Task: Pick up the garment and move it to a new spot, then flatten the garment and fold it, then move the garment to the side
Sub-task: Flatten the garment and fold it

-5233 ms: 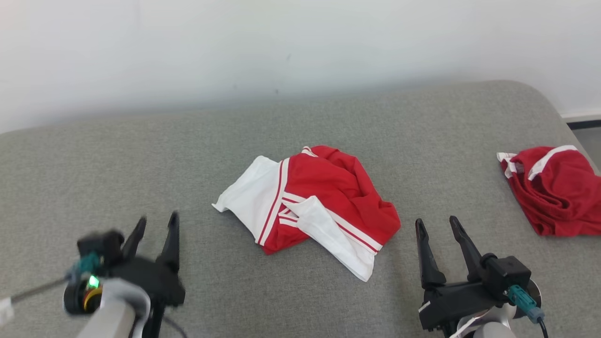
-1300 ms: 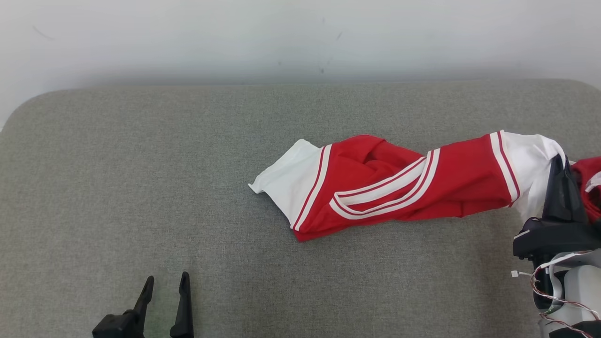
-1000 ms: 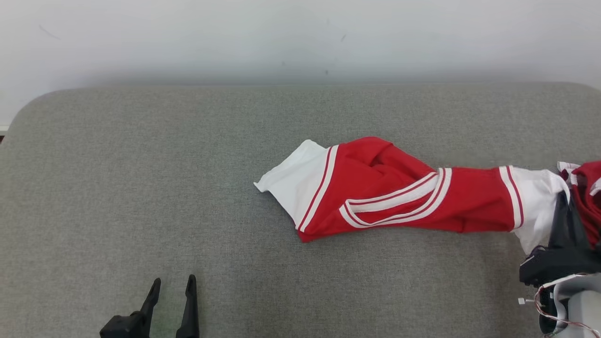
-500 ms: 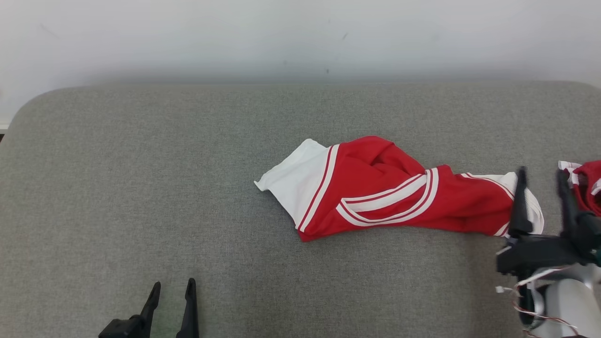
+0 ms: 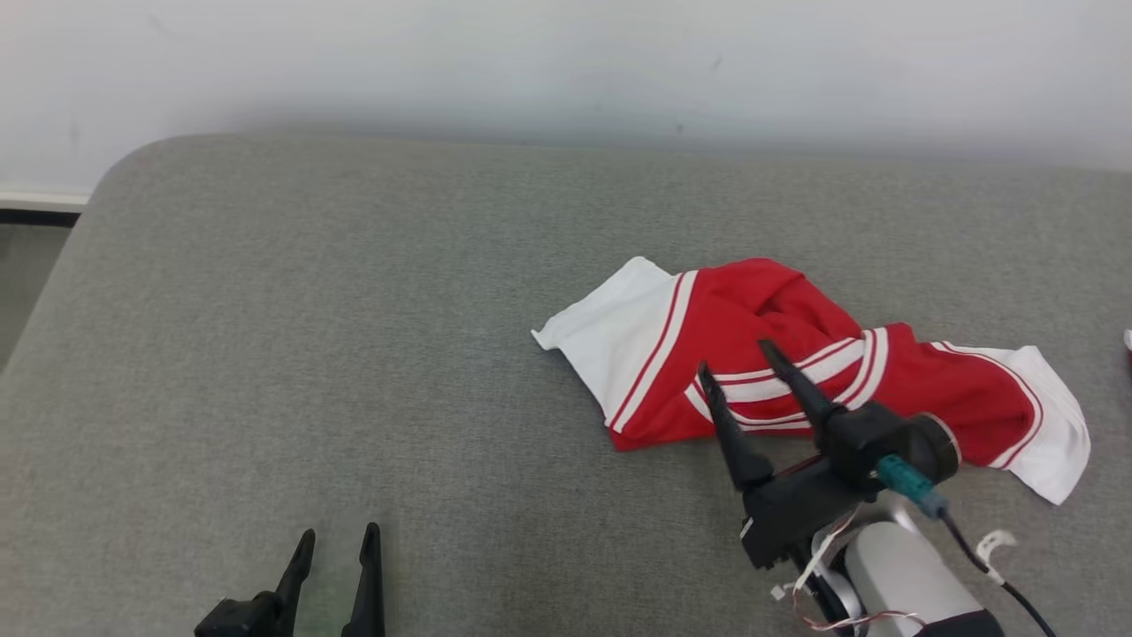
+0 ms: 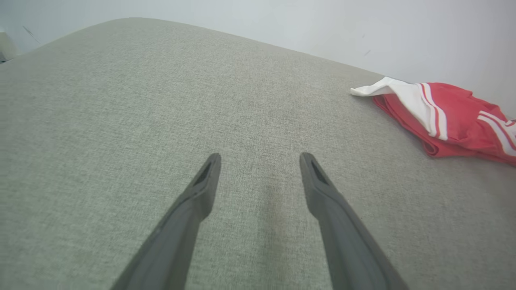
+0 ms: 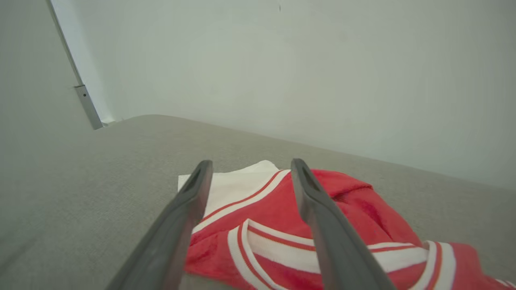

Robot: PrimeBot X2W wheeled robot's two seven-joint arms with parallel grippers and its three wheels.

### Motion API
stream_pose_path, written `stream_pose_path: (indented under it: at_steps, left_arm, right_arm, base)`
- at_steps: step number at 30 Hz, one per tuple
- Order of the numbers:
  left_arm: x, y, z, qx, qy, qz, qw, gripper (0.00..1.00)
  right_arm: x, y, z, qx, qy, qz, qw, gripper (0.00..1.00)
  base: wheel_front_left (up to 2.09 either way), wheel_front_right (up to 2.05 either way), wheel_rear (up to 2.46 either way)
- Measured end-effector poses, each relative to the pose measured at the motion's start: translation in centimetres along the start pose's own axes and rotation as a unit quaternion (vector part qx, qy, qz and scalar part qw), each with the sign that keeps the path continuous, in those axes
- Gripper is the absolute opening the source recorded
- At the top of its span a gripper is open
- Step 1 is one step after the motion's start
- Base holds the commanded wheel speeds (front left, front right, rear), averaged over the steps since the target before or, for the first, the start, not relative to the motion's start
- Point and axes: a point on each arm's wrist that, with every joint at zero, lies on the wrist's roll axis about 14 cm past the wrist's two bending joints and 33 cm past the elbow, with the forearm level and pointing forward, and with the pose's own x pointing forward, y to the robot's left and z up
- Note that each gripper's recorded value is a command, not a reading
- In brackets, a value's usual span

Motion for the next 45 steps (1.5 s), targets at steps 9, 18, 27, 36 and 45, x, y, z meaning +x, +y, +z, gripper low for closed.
stream_pose_path:
  at_steps: [9, 18, 27, 36, 45]
  left_arm:
    - [-1.1, 1.9, 0.0, -0.005, -0.001, 0.031, 0.999, 1.0]
    - [-0.8, 1.7, -0.3, -0.006, 0.004, 0.029, 1.0, 1.0]
    - [-0.3, 1.6, 0.1, -0.006, -0.001, 0.026, 1.0, 1.0]
    - [-0.2, 1.5, 0.0, -0.005, 0.0, 0.025, 1.0, 1.0]
    - [0.7, 0.2, -0.4, 0.002, 0.009, 0.003, 1.0, 1.0]
  right_arm:
    - [0.2, 2.4, -5.9, 0.01, 0.096, 0.043, 0.994, 1.0]
    - [0.3, 1.3, -7.0, 0.017, 0.113, 0.028, 0.993, 1.0]
    - [0.1, 2.2, -7.8, 0.031, 0.129, 0.039, 0.99, 0.17]
    - [2.7, 0.8, -2.6, 0.059, 0.043, 0.021, 0.997, 0.0]
    - [6.4, -9.4, 6.0, -0.034, -0.06, -0.071, 0.995, 0.0]
  base:
    - [0.0, 0.0, 0.0]
    - [0.0, 0.0, 0.0]
    - [0.0, 0.0, 0.0]
    - [0.0, 0.0, 0.0]
    - [0.0, 0.0, 0.0]
